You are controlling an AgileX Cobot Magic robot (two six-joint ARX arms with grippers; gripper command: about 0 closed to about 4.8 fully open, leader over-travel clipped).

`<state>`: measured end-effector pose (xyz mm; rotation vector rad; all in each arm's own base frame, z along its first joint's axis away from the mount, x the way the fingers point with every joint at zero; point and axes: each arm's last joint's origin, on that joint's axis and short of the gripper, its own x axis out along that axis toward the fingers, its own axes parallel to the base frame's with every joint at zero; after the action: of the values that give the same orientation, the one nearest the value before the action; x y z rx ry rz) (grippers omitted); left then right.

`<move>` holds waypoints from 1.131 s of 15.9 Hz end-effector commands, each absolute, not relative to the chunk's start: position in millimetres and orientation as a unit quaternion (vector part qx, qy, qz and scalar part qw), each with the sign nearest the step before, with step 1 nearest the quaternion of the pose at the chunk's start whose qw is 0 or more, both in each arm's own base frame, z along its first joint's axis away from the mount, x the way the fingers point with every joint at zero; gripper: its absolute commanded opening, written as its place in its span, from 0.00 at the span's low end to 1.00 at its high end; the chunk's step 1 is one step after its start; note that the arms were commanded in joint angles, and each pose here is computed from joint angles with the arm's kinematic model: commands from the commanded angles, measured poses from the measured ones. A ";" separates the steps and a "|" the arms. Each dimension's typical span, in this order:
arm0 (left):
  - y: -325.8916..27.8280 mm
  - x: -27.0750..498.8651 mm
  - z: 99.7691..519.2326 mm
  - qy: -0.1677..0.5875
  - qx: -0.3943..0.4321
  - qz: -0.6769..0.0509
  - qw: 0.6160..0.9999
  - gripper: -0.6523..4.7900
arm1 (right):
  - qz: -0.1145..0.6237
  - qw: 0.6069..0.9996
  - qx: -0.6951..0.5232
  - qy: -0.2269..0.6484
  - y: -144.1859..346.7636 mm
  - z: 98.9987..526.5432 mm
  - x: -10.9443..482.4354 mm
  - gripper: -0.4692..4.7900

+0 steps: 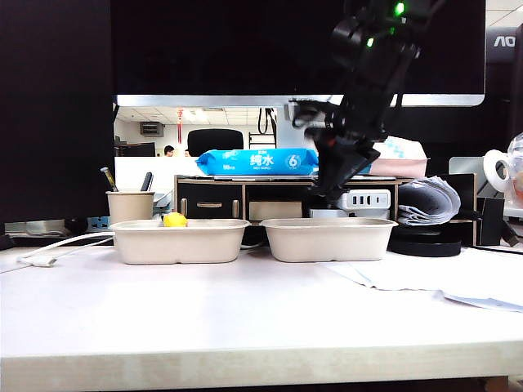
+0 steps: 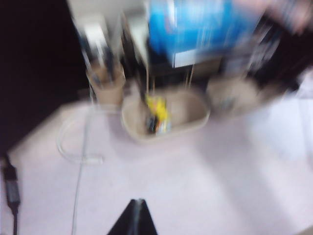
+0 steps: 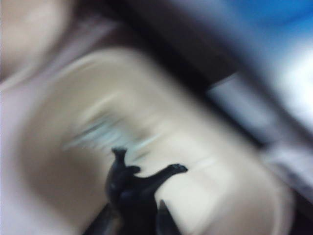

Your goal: Put the dolls with similar sizes into the same paper box, while dolls with different sizes go into separate paper boxes.

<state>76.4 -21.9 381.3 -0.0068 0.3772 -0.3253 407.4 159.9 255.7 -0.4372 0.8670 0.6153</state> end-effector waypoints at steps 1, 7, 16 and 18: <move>-8.0 33.7 374.6 0.121 -0.028 -0.108 0.986 0.11 | 0.265 0.858 -0.196 0.395 160.0 258.2 412.3 0.40; 14.7 -45.5 328.7 0.046 -0.105 -0.064 0.991 0.11 | 0.413 0.816 -0.045 0.402 165.6 287.8 387.4 0.08; -7.4 17.7 289.9 0.032 -0.054 -0.169 0.984 0.11 | 0.315 0.945 0.028 0.089 98.3 402.3 222.5 0.08; -9.2 25.1 278.8 0.056 -0.061 -0.167 0.982 0.11 | 0.219 0.974 0.058 0.021 77.4 402.0 186.4 0.08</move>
<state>23.7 -8.9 279.2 -0.1081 0.1165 -0.3389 195.6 84.5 396.3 0.0633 0.1335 0.5521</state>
